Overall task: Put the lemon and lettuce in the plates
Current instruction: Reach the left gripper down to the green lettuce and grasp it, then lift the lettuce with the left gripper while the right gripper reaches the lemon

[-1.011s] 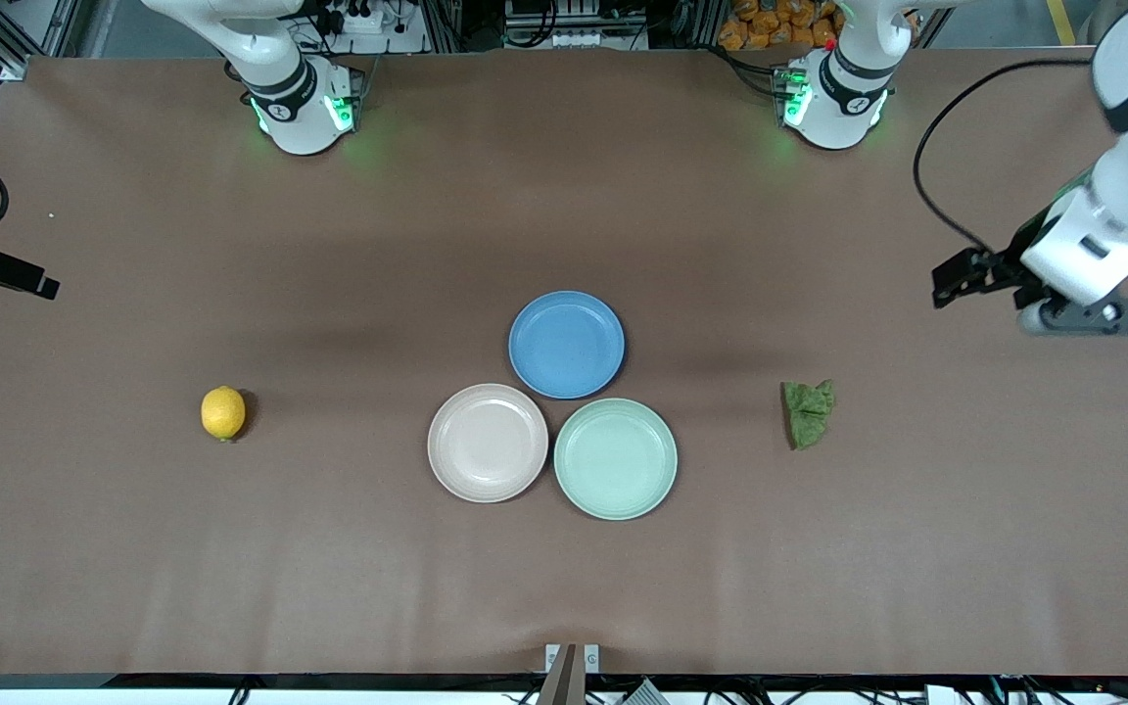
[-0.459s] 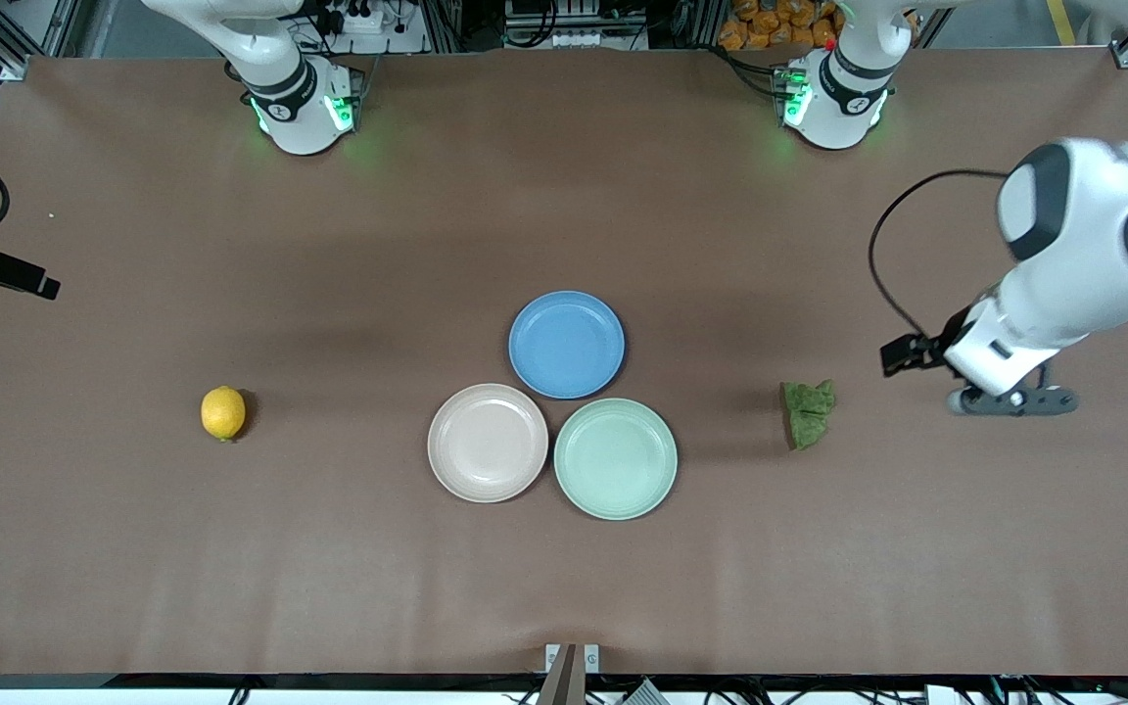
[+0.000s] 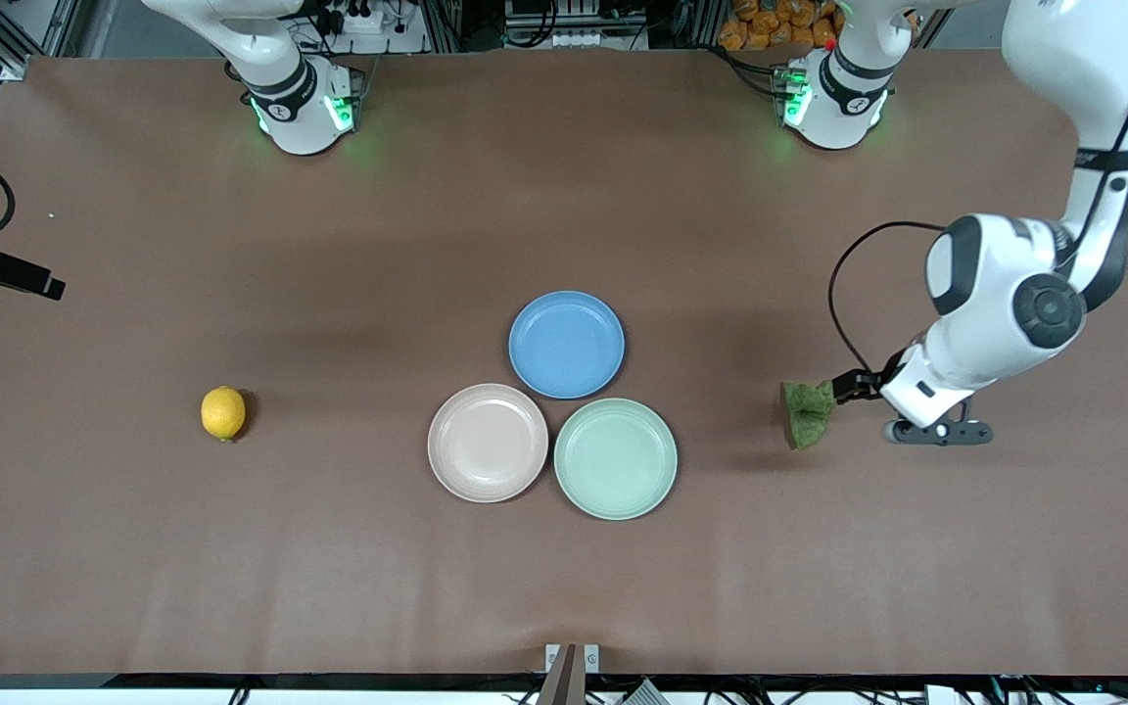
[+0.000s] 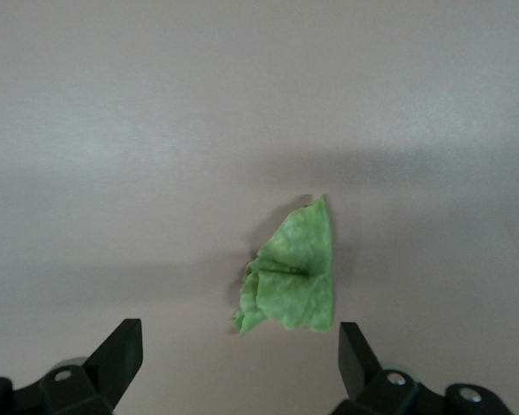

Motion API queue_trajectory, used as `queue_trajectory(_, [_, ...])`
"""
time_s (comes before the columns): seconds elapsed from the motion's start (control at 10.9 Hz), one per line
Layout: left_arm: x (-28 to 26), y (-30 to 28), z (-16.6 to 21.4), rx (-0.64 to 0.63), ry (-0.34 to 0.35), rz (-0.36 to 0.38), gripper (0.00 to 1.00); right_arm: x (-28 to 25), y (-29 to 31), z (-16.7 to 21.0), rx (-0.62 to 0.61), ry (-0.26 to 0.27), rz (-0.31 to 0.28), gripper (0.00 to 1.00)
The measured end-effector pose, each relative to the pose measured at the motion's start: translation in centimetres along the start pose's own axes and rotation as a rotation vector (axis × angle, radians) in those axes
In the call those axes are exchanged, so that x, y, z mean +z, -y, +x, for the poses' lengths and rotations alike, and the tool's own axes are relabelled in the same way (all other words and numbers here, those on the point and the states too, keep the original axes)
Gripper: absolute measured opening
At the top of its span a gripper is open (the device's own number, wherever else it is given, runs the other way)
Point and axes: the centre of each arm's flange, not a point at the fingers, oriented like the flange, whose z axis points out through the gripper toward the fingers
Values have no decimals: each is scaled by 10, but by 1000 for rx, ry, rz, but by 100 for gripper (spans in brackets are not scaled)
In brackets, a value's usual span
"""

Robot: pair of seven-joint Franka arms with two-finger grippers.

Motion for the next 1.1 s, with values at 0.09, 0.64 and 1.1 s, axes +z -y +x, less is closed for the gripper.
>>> queue_trajectory(0.09, [18, -6, 2, 8, 0, -4, 100, 3, 0, 1, 0, 0, 0, 100])
queue_trajectory(0.64, [104, -53, -2, -13, -3, -14, 100, 19, 0, 8, 1, -18, 3, 100])
queue_trajectory(1.1, [131, -43, -5, -10, 23, 5, 93, 50, 2, 19, -6, -45, 12, 100])
